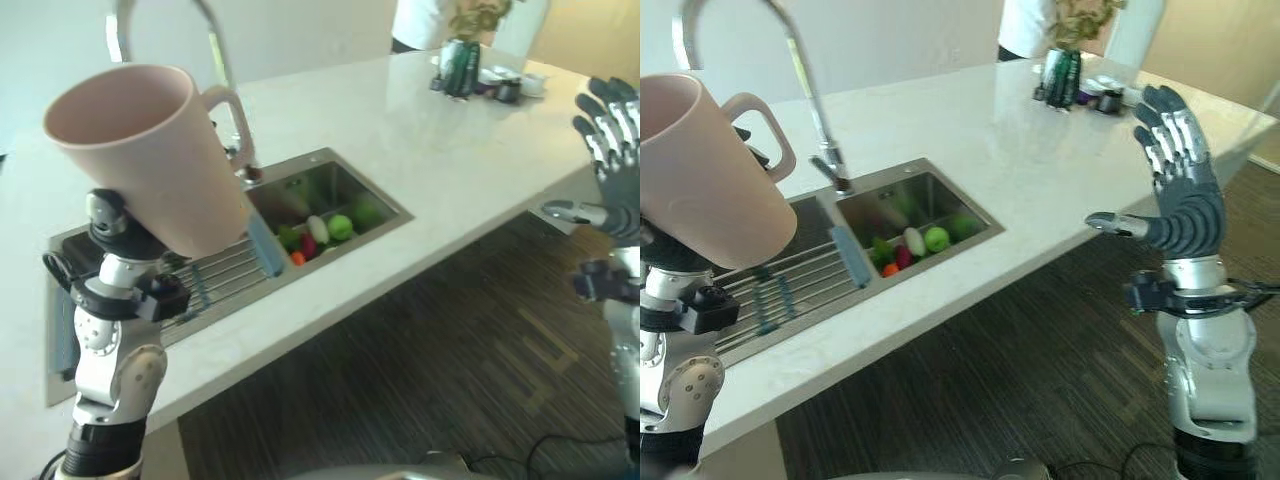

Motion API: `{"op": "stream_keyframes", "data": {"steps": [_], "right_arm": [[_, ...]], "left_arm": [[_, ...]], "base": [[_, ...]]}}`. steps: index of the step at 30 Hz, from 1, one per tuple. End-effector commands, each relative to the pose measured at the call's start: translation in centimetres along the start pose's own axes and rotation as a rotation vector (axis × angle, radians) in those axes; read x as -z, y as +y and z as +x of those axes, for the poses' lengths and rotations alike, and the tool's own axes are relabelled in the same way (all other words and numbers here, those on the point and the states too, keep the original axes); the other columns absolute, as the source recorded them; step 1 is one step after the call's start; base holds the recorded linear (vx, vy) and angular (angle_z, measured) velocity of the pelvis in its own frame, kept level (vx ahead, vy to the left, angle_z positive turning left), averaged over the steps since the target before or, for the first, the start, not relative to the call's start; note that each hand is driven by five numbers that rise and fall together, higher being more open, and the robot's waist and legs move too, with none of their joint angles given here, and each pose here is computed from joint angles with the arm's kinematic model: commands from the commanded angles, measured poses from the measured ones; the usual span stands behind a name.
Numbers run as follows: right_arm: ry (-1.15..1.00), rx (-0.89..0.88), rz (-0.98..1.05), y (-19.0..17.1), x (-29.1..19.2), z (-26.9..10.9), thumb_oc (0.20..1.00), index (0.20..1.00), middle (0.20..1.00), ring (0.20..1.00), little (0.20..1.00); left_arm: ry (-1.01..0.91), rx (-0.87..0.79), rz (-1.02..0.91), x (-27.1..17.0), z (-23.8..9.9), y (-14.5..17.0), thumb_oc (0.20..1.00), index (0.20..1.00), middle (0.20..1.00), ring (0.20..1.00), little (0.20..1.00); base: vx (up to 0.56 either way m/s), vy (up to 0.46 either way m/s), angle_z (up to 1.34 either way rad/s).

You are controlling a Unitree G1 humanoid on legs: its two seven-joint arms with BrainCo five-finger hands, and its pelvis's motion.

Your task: Place the dishes in the dishwasher.

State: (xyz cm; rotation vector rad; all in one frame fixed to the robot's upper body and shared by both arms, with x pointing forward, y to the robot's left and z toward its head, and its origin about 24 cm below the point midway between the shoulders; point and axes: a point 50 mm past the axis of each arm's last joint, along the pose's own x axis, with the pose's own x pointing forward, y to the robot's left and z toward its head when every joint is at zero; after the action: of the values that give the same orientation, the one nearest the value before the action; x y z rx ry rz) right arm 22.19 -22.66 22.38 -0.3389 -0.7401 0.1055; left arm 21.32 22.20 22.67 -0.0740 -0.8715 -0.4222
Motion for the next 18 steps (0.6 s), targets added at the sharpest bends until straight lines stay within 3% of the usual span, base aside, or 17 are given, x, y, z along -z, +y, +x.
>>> {"op": "stream_keyframes", "data": {"steps": [1, 8, 9, 18], "right_arm": [[-0.145, -0.049, -0.071, -1.2, -3.1, 0.7, 1.0, 1.0, 1.0, 1.0, 1.0], [-0.184, -0.072, -0.059, -1.4, -3.7, 0.5, 1.0, 1.0, 1.0, 1.0, 1.0], [-0.175, 0.034, -0.045, -1.4, -3.3, -0.4, 1.0, 1.0, 1.0, 1.0, 1.0], [-0.129, 0.023, -0.062, -1.8, -3.1, -1.4, 1.0, 1.0, 1.0, 1.0, 1.0]], "left_arm": [[-0.115, 0.005, 0.03, -1.6, 0.4, 0.1, 0.2, 0.2, 0.2, 0.2, 0.2], [-0.088, 0.076, -0.006, -1.1, 0.0, -0.7, 0.2, 0.2, 0.2, 0.2, 0.2], [-0.223, -0.079, -0.016, -1.7, -1.2, 0.1, 0.2, 0.2, 0.2, 0.2, 0.2], [-0.213, -0.09, -0.006, -1.7, -0.8, 0.6, 0.2, 0.2, 0.2, 0.2, 0.2]], "base": [[-0.06, -0.418, -0.64], [-0.07, -0.324, -0.06], [-0.01, -0.134, 0.02], [0.11, 0.077, 0.02]]}}
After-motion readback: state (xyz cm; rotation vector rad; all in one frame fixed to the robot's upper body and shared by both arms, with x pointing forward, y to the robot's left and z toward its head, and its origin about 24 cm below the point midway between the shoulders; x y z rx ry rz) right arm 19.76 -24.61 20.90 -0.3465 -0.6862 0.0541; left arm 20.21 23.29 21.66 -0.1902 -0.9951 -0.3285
